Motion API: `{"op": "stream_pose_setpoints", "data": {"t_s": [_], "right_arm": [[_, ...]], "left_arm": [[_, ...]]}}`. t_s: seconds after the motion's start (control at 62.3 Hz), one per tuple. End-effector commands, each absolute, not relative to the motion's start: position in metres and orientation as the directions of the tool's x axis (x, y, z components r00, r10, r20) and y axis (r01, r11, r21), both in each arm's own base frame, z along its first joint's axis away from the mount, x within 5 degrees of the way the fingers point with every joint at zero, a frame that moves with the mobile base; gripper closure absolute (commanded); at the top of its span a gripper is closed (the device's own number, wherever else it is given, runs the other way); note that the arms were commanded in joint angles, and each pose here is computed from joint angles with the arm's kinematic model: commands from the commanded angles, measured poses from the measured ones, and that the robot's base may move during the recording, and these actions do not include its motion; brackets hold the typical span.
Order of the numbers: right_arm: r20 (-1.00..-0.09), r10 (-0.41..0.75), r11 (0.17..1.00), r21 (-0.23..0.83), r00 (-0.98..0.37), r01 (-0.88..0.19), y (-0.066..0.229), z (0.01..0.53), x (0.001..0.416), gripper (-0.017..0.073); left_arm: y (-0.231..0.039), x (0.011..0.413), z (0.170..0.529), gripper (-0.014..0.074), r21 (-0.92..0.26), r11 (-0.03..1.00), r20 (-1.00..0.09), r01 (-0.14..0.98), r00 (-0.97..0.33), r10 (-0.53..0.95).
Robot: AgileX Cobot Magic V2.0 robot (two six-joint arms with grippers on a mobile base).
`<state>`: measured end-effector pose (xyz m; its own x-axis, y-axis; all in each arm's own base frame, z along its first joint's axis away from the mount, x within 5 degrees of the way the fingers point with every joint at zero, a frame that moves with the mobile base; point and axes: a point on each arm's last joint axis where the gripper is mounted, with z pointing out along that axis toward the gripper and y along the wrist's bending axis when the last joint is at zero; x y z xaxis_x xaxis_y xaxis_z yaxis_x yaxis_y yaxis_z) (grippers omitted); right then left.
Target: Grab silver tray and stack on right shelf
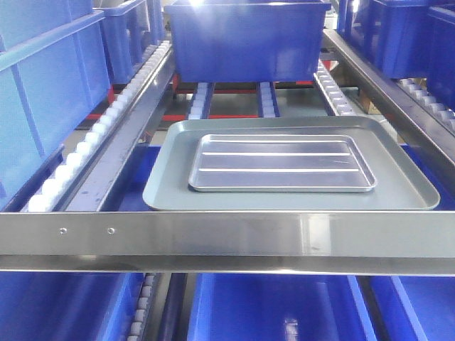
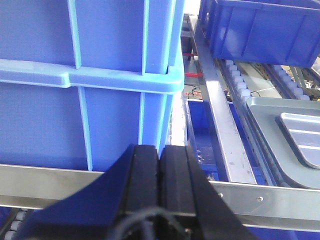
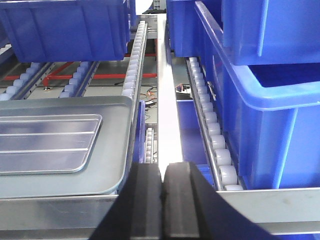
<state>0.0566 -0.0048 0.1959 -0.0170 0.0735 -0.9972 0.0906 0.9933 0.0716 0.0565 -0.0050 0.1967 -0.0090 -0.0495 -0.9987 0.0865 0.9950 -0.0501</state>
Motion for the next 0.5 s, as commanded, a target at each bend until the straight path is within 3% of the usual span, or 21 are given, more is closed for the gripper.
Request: {"op": "stream_pose_setpoints", "data": {"t_s": [0.0, 0.481], "right_arm": [[-0.992, 0.06, 0.993, 0.071, 0.115, 0.095, -0.0056, 0.2113, 0.0536, 0.0503], [-0.992, 0.06, 0.993, 0.071, 0.115, 0.095, -0.0056, 0.2113, 0.0536, 0.0503]], "left_arm": [[-0.0052, 0.056, 0.199, 0.0694, -0.055, 0.994, -0.996, 0.097, 0.07, -0.062], [-0.0052, 0.056, 0.199, 0.0694, -0.055, 0.994, -0.996, 0.097, 0.07, -0.062]]}}
